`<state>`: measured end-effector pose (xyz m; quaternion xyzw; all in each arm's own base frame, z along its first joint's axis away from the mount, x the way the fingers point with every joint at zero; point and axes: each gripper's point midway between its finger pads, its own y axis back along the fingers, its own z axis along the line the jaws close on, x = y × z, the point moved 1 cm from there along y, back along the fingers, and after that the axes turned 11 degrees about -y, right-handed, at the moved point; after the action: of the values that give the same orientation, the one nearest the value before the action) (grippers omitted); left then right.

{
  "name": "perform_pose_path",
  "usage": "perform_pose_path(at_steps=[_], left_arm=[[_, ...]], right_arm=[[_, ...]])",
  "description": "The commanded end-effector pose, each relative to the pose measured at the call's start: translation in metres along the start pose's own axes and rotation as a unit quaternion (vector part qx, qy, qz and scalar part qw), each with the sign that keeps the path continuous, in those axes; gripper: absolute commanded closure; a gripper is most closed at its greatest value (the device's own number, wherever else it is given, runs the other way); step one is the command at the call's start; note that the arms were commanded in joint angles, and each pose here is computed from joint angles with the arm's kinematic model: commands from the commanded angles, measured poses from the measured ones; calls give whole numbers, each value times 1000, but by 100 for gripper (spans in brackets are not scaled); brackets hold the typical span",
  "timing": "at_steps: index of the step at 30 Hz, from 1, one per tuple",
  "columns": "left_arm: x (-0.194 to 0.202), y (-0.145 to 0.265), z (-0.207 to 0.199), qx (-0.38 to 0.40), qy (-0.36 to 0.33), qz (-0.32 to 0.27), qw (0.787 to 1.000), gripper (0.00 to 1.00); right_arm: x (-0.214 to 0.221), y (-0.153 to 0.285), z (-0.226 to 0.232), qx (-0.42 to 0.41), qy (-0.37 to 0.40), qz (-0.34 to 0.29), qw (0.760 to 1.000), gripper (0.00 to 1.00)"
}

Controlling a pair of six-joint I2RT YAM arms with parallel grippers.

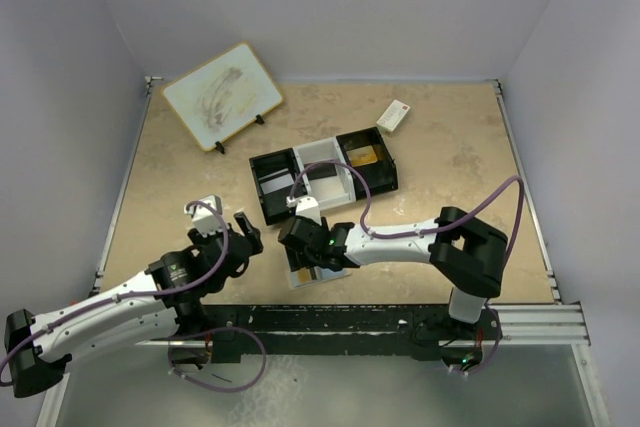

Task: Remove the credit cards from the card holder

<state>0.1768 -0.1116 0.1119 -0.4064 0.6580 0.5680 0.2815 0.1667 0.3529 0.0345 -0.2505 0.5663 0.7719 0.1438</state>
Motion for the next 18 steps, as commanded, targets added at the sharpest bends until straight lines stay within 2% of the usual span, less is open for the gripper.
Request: perform_pose_path(at_steps=[1, 3, 11, 18], left_arm=[[-19, 7, -11, 17, 31, -17, 999, 20], [-19, 7, -11, 17, 29, -17, 999, 20], [-16, 4, -15, 17, 13, -12, 1000, 20], [-12, 2, -16, 18, 6, -6, 1000, 20]], right_arm=[[-8, 10, 8, -11, 1, -8, 1000, 42], [-9, 11, 11, -16, 3, -8, 1000, 45], [-13, 20, 24, -44, 1, -7, 999, 37], [4, 1, 17, -18, 9, 18, 1000, 36]])
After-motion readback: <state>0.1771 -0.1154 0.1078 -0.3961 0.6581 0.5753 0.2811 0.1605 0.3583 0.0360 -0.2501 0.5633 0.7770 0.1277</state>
